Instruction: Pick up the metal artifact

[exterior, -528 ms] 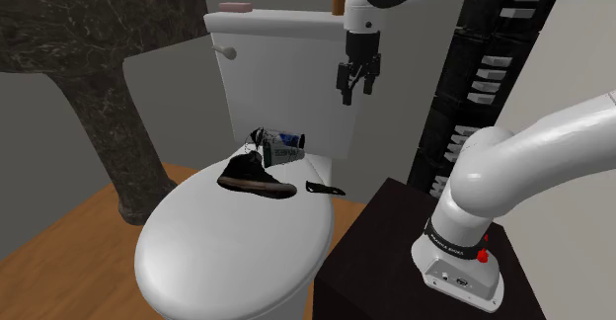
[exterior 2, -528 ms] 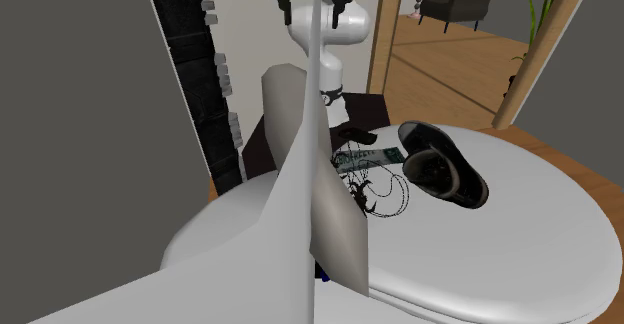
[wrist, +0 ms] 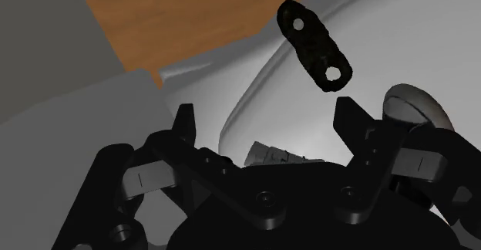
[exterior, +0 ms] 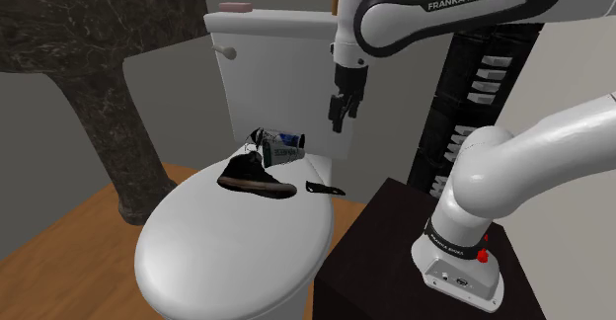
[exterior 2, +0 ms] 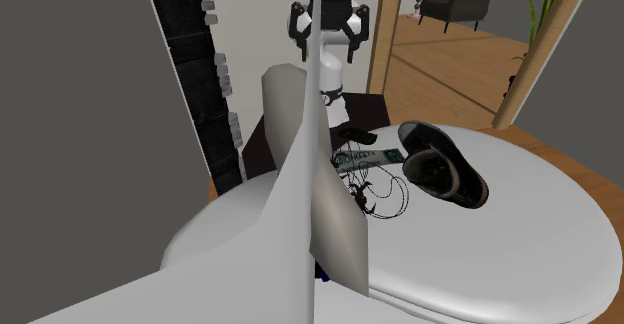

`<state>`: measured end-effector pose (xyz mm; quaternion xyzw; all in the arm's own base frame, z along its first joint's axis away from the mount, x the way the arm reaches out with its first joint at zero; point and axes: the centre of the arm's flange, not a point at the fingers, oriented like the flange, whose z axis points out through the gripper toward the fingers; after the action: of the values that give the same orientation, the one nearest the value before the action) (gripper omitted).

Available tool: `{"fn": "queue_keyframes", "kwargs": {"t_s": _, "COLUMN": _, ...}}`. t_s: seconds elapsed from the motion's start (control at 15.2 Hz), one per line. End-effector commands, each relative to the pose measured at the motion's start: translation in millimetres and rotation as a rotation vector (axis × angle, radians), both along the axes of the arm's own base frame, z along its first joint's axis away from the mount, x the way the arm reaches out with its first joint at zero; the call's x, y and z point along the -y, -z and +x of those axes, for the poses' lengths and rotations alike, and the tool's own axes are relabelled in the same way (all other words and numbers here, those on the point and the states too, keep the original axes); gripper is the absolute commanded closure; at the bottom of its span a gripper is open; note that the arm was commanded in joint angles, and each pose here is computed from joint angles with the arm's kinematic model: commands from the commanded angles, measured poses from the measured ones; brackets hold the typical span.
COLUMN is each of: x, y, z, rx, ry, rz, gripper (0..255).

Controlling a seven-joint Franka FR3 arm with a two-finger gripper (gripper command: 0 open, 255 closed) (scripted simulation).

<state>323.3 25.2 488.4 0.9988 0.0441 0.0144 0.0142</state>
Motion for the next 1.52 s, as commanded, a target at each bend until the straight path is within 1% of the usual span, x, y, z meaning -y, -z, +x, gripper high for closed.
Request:
{"fn": "queue_keyframes", "kwargs": {"t_s": 0.0, "x": -17, "y": 27, "z": -8, "rx": 0.024, "ry": -0.085, "rz": 0.006, "gripper": 0}}
{"fn": "queue_keyframes", "kwargs": {"t_s": 0.59, "x": -72, "y": 132, "z": -23, "rx": 0.125, "ry": -0.402, "rz": 0.001, "gripper": 0}}
{"fn": "queue_keyframes", "kwargs": {"t_s": 0.66, "x": -74, "y": 137, "z": -24, "rx": 0.130, "ry": -0.420, "rz": 0.000, "gripper": 0}}
{"fn": "queue_keyframes", "kwargs": {"t_s": 1.12, "x": -74, "y": 174, "z": -24, "rx": 0.130, "ry": -0.420, "rz": 0.000, "gripper": 0}}
{"fn": "queue_keyframes", "kwargs": {"t_s": 1.25, "x": -74, "y": 177, "z": -24, "rx": 0.130, "ry": -0.420, "rz": 0.000, "gripper": 0}}
{"fn": "queue_keyframes", "kwargs": {"t_s": 1.32, "x": -75, "y": 177, "z": -24, "rx": 0.130, "ry": -0.420, "rz": 0.000, "gripper": 255}}
{"fn": "queue_keyframes", "kwargs": {"t_s": 1.45, "x": -75, "y": 177, "z": -24, "rx": 0.130, "ry": -0.420, "rz": 0.000, "gripper": 255}}
